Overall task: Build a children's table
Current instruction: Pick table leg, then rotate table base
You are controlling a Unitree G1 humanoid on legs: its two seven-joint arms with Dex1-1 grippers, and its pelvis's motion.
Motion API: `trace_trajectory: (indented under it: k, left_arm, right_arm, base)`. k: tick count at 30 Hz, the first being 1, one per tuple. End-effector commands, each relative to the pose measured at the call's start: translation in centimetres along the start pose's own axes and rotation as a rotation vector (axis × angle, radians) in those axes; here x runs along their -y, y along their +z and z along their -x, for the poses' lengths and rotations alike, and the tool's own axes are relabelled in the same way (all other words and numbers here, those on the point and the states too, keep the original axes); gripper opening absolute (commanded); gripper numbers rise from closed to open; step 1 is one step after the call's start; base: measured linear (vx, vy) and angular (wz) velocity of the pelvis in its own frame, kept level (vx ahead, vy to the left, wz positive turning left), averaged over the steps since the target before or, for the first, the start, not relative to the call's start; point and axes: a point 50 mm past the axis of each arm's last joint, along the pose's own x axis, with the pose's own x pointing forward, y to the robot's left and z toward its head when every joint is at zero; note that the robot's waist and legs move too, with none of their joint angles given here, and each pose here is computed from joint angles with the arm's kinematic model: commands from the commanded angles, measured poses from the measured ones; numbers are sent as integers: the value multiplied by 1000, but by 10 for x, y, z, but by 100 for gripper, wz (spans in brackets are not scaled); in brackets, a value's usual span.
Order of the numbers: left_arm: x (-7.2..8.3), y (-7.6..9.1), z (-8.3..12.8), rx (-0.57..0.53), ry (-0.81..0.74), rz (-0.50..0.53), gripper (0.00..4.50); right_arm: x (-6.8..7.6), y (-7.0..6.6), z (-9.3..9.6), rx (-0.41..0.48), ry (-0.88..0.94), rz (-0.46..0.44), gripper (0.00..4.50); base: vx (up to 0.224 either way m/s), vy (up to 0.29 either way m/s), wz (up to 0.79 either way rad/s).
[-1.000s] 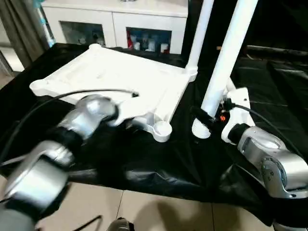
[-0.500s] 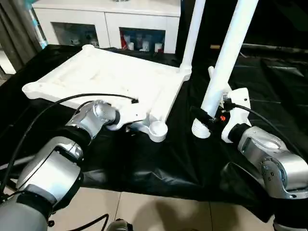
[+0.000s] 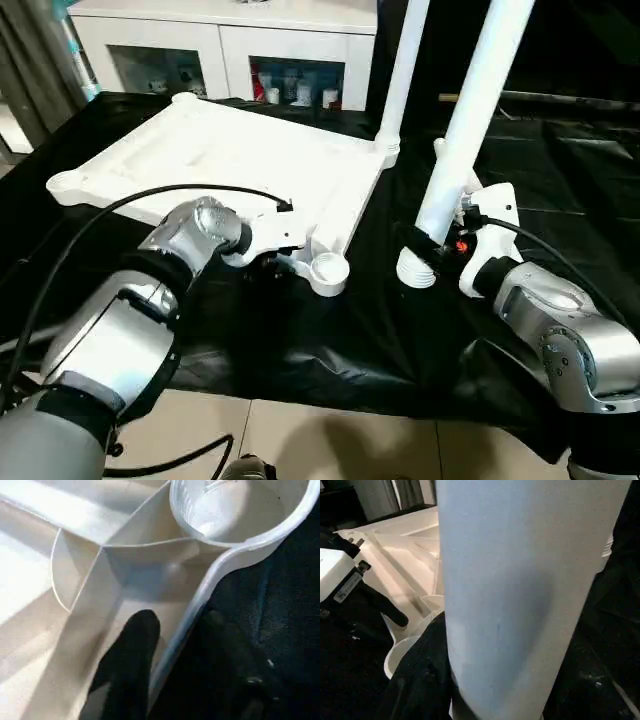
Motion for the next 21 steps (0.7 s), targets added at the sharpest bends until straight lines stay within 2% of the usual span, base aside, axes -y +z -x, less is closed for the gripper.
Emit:
trace_trajectory:
  k: [1,6,12,14,15,18,19,21]
  left_arm:
    - [2,-2,-1,-36,-34,-17,141]
    - [6,-6,-4,-103,-73,-61,106]
    - [9,-8,-5,-131,-118,-52,78]
    - [12,-6,-6,-99,-168,6,69]
    - [14,-1,-6,-44,-218,77,65]
    - [16,7,-8,50,-272,199,53]
    - [16,7,-8,50,-272,199,53]
    - [19,14,-15,140,-278,353,42]
  right_arm:
    - [-3,7,1,22,16,33,189]
    - [-4,5,2,10,25,43,189]
    - [-4,5,1,9,28,45,189]
    - [-4,5,2,9,29,45,189]
    - [-4,5,2,11,30,41,189]
    - [-4,4,1,17,25,16,189]
    - [-4,4,1,17,25,16,189]
    - [-3,3,1,18,12,-24,189]
  base:
    - [0,0,0]
    - [0,0,0]
    - [0,0,0]
    - [0,0,0]
    - [0,0,0]
    - [0,0,0]
    - [0,0,0]
    - [0,0,0]
